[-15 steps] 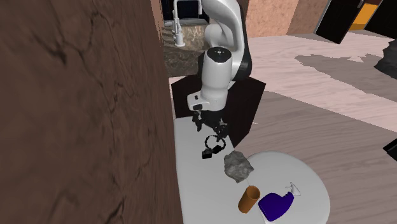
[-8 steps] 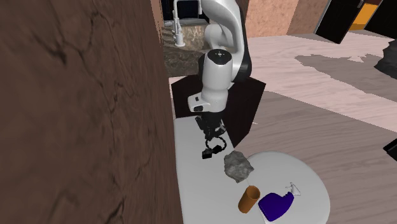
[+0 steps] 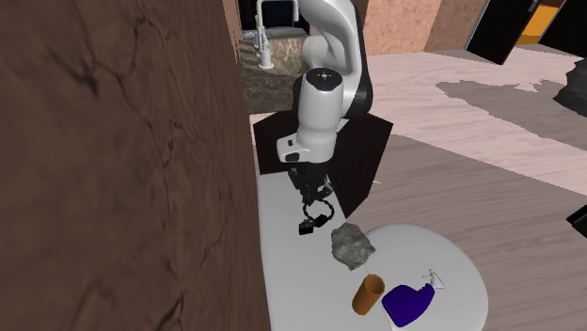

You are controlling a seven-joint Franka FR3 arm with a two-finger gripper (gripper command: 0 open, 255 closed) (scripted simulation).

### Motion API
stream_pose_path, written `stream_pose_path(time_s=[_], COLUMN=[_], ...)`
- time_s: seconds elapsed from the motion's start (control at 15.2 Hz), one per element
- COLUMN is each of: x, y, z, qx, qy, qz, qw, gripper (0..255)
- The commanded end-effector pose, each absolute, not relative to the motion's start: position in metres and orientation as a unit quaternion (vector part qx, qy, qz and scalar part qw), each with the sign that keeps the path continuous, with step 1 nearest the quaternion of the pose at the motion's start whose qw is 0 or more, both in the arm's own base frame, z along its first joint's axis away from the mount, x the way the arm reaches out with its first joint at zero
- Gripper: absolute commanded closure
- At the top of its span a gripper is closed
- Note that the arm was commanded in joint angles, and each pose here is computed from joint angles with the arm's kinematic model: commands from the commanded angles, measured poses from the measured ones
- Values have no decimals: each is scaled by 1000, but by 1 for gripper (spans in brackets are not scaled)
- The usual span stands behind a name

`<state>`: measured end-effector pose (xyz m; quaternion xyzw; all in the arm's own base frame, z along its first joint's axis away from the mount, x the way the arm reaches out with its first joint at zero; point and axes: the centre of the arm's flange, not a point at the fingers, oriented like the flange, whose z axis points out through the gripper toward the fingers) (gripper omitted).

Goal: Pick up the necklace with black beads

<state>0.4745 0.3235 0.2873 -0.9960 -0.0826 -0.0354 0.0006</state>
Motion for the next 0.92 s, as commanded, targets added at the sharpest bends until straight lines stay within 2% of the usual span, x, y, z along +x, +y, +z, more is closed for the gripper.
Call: stream_pose_path(time_s=[0.0,0.86], x=[475,475], y=[323,323], z=[298,357], qx=[-996,-996], qy=[-82,-82], qz=[-35,-35], qw=[0,0], gripper=[255,255])
